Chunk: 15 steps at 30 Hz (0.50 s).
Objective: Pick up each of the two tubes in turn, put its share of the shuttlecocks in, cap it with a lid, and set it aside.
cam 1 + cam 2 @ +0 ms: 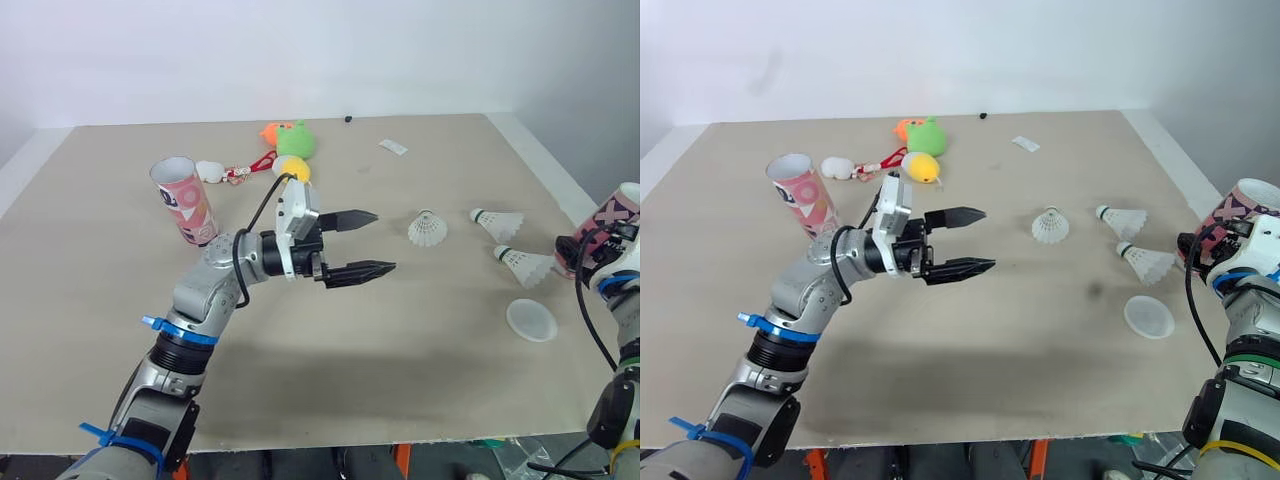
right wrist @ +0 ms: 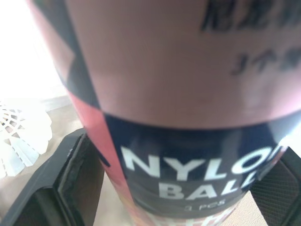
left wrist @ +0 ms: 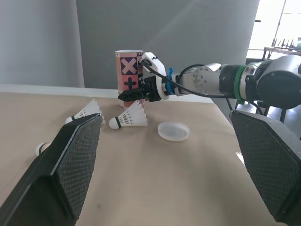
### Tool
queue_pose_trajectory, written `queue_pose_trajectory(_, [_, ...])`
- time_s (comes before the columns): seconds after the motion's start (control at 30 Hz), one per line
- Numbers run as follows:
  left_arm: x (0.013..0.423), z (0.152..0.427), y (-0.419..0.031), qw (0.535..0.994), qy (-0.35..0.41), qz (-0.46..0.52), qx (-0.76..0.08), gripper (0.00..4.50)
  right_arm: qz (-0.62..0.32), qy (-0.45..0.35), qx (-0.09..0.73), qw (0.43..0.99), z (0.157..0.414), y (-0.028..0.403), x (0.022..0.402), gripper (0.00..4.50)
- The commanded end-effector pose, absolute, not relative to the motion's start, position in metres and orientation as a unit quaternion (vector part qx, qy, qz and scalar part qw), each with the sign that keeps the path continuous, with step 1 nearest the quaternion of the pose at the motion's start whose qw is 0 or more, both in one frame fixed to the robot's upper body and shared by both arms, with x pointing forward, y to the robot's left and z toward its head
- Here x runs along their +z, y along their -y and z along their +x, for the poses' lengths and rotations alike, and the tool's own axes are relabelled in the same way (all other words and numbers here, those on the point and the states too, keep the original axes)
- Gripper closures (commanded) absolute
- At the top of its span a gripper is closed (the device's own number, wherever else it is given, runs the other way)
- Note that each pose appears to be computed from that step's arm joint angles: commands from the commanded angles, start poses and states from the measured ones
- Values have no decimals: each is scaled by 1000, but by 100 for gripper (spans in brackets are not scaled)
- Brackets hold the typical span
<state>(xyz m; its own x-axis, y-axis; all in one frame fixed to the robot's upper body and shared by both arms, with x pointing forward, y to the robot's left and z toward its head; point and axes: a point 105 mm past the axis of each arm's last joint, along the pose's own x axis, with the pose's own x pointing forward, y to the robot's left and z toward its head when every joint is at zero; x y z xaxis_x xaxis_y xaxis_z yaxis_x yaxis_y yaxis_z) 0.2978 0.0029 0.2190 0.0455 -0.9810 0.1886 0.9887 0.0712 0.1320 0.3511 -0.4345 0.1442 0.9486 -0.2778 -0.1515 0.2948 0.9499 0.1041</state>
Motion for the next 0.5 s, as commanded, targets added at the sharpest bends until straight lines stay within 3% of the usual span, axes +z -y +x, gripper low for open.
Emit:
queue_pose_trajectory(0.03, [227, 296, -9, 722, 136, -8, -679, 0, 51, -43, -155, 986, 343, 448, 165, 6])
queue_pose_trajectory(0.5, [229, 300, -15, 724, 136, -9, -676, 0, 50, -60, -92, 993, 322, 437, 160, 6])
